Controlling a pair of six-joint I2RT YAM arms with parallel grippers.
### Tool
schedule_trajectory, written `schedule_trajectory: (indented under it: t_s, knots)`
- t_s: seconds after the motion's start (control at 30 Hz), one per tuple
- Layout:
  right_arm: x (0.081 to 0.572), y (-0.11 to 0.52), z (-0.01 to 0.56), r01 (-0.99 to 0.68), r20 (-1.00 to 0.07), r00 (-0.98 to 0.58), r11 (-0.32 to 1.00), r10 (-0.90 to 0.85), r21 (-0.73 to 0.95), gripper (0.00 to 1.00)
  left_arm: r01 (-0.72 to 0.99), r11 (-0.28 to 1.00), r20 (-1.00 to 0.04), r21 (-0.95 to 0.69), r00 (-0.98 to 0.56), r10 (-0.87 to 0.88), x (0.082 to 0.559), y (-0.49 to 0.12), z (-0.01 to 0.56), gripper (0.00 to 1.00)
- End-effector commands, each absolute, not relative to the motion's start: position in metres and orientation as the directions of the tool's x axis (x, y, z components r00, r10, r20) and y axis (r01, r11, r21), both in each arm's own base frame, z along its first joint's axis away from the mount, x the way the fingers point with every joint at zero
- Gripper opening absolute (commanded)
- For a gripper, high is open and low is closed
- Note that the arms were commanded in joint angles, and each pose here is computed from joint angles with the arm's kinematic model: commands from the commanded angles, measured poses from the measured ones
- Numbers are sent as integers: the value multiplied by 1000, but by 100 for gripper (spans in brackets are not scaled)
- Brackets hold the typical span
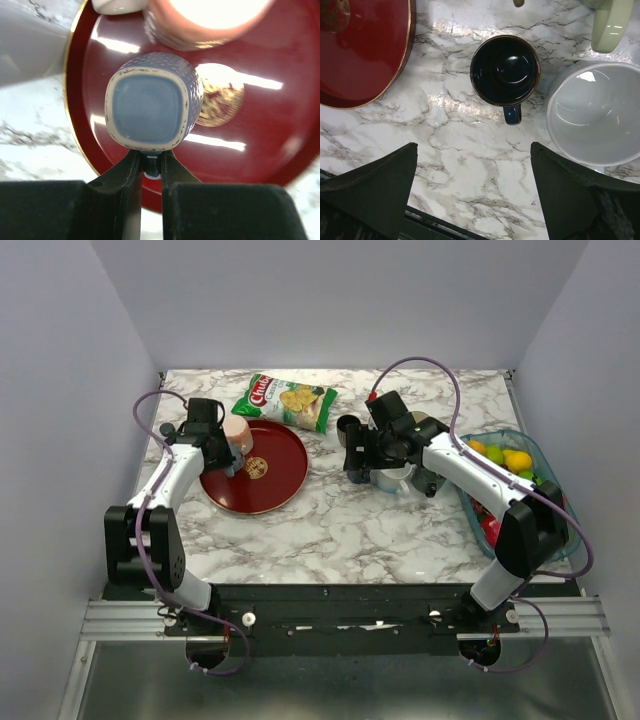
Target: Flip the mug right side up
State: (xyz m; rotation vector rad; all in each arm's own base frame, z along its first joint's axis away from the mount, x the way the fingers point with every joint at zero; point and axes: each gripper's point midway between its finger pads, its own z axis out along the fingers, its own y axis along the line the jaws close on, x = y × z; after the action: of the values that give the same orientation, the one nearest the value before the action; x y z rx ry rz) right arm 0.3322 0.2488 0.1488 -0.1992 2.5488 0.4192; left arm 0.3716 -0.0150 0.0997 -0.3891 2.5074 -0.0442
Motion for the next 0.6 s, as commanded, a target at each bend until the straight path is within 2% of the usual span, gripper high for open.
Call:
schedule_trajectory:
  t_s: [0.0,0.13,0.23,0.3,0.4,0.57]
  knots:
    - [334,264,179,-293,-580,-813,896,-51,332,100,-270,896,-577,-351,-692,-435,364,-52,169,0]
    - [329,277,202,-364,-607,-792,844,-59,393,100,-201,845,-548,-496,-682,-484,347,-85,206,0]
    - [326,289,229,-416,-641,-767,791,-40,448,99,-87,770,-539,-632,-664,-517,342,-121,240,0]
    - [325,302,252,-473,-674,-739,732,-26,490,98,61,702,-561,-710,-652,-511,341,-151,271,0]
    - [324,314,293,-535,-723,-691,657,23,532,97,232,608,-605,-759,-595,-528,344,-185,321,0]
    - [327,328,353,-633,-799,-591,549,112,545,96,478,485,-680,-733,-497,-538,340,-217,409,0]
